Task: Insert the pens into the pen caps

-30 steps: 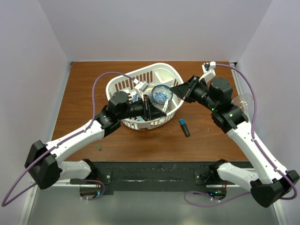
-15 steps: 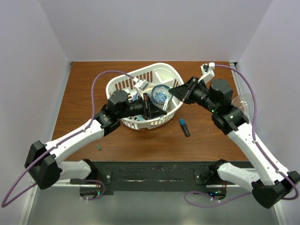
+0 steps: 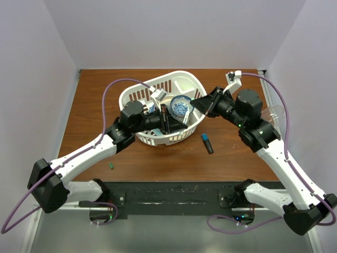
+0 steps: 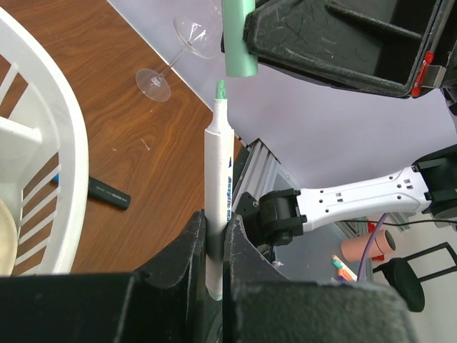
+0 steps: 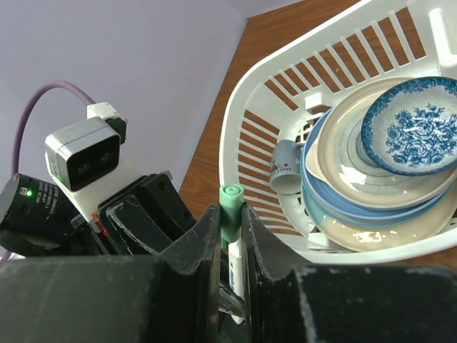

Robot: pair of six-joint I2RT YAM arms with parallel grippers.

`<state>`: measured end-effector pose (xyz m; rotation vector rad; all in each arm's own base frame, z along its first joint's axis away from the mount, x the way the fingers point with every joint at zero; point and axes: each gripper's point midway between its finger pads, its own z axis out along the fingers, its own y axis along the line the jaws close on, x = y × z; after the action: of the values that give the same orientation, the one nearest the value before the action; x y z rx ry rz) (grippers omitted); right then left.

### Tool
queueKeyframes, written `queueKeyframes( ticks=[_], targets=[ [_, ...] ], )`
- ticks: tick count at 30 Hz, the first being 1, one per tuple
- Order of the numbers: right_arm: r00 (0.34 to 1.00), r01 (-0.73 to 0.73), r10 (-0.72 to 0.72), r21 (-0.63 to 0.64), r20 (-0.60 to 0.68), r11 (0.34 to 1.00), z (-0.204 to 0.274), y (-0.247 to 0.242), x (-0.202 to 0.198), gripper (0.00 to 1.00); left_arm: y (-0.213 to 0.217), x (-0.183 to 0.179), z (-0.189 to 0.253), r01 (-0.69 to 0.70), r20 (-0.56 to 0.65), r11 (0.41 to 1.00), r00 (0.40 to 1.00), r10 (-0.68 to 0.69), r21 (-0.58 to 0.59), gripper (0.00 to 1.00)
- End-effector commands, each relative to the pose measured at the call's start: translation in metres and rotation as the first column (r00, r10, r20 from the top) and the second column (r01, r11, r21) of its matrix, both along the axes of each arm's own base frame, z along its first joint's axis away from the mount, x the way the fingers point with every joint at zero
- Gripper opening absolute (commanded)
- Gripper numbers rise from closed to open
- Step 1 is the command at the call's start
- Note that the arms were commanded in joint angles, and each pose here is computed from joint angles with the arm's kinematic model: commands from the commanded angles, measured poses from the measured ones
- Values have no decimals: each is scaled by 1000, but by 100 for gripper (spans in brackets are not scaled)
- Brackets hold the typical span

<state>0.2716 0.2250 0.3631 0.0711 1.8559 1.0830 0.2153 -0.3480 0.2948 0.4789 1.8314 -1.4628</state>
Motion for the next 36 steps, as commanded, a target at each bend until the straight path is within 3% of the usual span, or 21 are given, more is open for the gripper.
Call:
queueKeyframes(
  ticks=[1, 36],
  targets=[
    [999, -17, 18, -11, 39, 1000, 6, 1, -3, 0, -1, -9, 46, 37, 98, 994, 995, -27, -103, 0],
    [996, -52, 56, -59, 69, 997, 11, 9, 0, 0, -1, -12, 46, 46, 92, 992, 995, -36, -118, 0]
  ],
)
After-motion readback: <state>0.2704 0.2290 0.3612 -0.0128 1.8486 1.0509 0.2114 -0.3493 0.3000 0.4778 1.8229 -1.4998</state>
